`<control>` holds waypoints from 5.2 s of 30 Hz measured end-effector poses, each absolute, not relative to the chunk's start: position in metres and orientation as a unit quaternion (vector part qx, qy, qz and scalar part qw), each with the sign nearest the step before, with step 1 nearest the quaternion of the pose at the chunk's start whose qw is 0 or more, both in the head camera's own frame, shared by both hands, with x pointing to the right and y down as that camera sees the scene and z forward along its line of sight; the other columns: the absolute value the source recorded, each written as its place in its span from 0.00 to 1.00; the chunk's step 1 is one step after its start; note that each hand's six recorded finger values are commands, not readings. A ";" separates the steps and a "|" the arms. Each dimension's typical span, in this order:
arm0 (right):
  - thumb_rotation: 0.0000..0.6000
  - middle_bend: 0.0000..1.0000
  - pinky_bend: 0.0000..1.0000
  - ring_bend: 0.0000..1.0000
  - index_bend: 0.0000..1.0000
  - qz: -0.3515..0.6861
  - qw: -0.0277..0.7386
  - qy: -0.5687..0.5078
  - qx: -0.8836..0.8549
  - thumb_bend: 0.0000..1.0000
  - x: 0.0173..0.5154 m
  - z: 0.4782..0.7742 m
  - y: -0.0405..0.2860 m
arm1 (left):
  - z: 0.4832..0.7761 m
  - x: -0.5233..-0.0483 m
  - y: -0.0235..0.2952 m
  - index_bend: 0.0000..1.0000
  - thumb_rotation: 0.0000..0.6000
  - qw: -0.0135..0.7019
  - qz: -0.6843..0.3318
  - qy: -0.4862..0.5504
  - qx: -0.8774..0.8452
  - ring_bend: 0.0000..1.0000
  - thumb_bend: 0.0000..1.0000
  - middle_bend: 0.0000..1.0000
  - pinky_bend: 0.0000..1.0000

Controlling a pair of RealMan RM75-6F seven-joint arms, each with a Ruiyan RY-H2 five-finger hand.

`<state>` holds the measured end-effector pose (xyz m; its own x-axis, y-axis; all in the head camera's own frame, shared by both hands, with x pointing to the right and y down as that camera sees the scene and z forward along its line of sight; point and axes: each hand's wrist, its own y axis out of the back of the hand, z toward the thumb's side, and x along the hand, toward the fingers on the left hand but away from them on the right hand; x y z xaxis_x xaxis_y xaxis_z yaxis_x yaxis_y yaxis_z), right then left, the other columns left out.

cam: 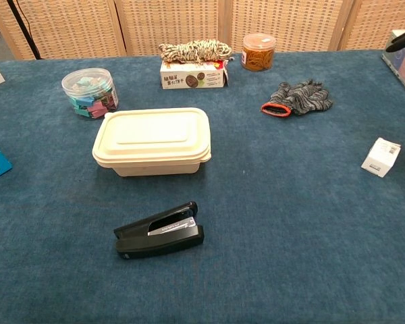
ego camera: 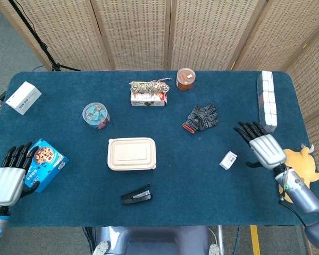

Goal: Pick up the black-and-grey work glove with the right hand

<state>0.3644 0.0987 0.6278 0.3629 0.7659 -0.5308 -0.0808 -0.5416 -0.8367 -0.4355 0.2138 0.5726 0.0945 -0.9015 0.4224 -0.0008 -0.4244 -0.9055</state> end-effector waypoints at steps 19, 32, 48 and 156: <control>1.00 0.00 0.00 0.00 0.05 0.514 0.157 -0.337 -0.773 0.09 0.288 0.712 0.003 | 0.588 -0.442 0.204 0.00 1.00 0.377 -0.594 0.358 -0.614 0.00 0.18 0.00 0.00; 1.00 0.09 0.00 0.00 0.17 0.522 0.113 -0.356 -0.767 0.51 0.249 0.744 -0.019 | 0.589 -0.443 0.203 0.00 1.00 0.376 -0.597 0.357 -0.612 0.00 0.18 0.00 0.00; 1.00 0.13 0.02 0.02 0.21 0.537 0.040 -0.374 -0.755 0.51 0.236 0.771 -0.018 | 0.593 -0.445 0.201 0.00 1.00 0.371 -0.603 0.357 -0.609 0.00 0.18 0.00 0.00; 1.00 0.46 0.57 0.44 0.54 0.586 0.245 -0.309 -0.709 0.47 0.271 0.730 0.051 | 0.593 -0.437 0.203 0.00 1.00 0.370 -0.596 0.345 -0.623 0.00 0.15 0.00 0.00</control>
